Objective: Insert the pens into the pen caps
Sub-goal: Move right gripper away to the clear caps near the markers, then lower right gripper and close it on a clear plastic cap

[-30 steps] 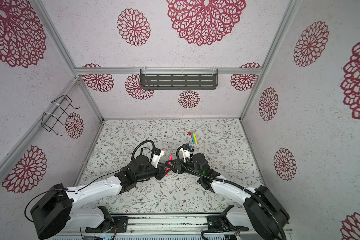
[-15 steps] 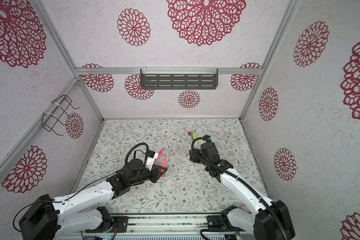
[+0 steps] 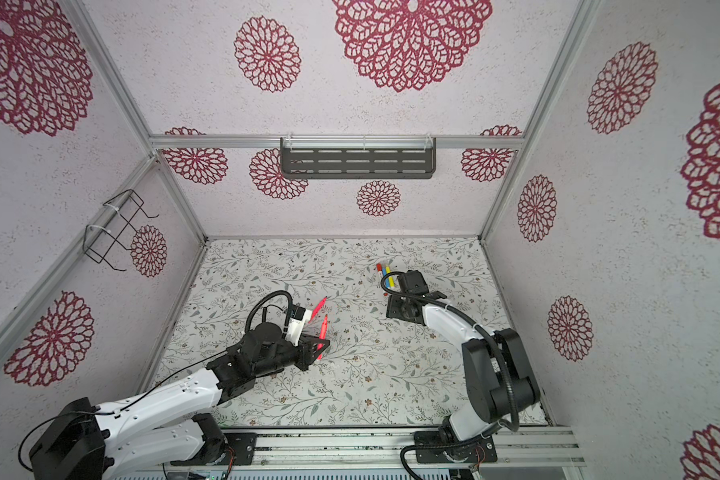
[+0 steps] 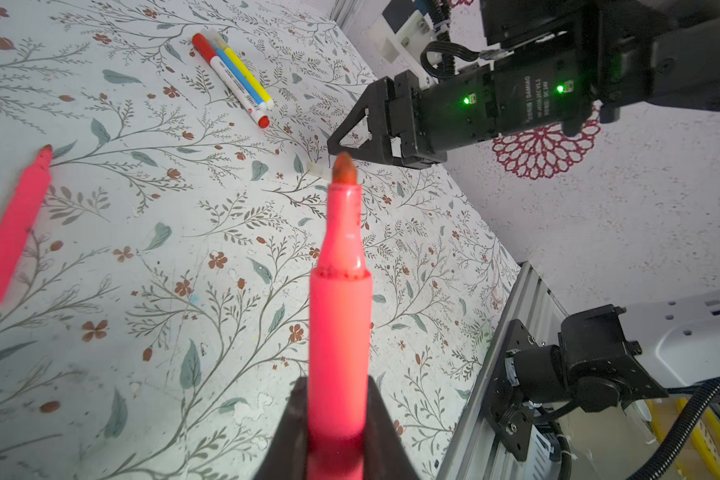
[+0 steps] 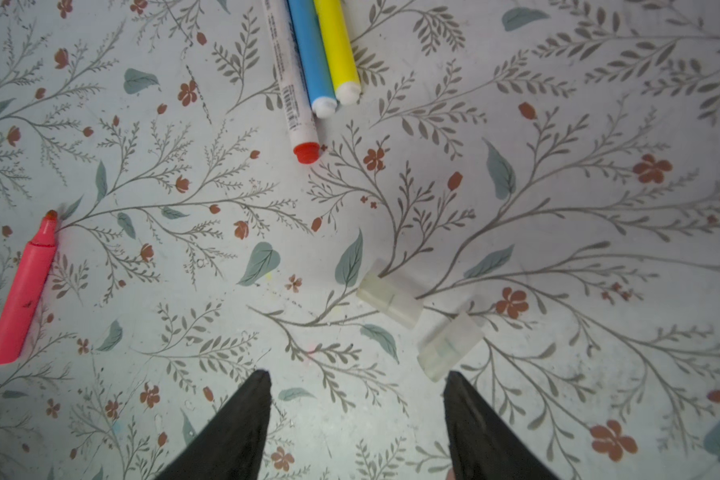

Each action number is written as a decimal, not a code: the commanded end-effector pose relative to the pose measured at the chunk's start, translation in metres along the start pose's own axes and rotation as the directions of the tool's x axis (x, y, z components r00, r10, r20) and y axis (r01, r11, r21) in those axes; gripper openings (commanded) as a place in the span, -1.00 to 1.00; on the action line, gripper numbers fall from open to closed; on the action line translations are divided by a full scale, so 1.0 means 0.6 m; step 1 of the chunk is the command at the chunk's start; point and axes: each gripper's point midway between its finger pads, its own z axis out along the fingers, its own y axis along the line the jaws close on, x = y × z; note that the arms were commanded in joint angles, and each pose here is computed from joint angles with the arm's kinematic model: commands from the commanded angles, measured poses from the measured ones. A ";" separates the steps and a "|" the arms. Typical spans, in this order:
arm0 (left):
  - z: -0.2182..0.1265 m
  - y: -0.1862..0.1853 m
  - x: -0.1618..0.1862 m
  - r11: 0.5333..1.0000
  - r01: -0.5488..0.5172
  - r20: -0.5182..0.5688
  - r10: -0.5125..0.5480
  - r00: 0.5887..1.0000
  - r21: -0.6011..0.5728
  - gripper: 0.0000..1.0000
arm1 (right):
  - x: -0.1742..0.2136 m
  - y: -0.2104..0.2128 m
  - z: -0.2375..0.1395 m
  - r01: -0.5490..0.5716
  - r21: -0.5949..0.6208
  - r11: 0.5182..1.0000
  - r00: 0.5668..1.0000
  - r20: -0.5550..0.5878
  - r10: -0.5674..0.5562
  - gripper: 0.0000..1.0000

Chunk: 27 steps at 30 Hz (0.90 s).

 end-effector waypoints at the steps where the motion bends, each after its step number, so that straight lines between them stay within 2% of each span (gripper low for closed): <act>1: -0.005 0.000 0.003 1.000 -0.002 0.009 0.002 1.000 -0.005 -1.00 | -0.021 0.015 0.007 0.019 -0.049 0.999 1.000 -0.006 -0.020 0.34; 11: -0.012 0.008 0.010 1.000 -0.003 0.013 0.003 1.000 -0.022 -1.00 | -0.016 0.020 0.059 0.011 -0.051 0.999 0.997 -0.071 -0.015 0.30; 27: -0.016 0.012 0.010 0.999 -0.009 0.023 0.010 1.000 -0.033 -1.00 | 0.027 0.053 0.090 0.032 -0.134 0.990 0.990 -0.132 -0.050 0.22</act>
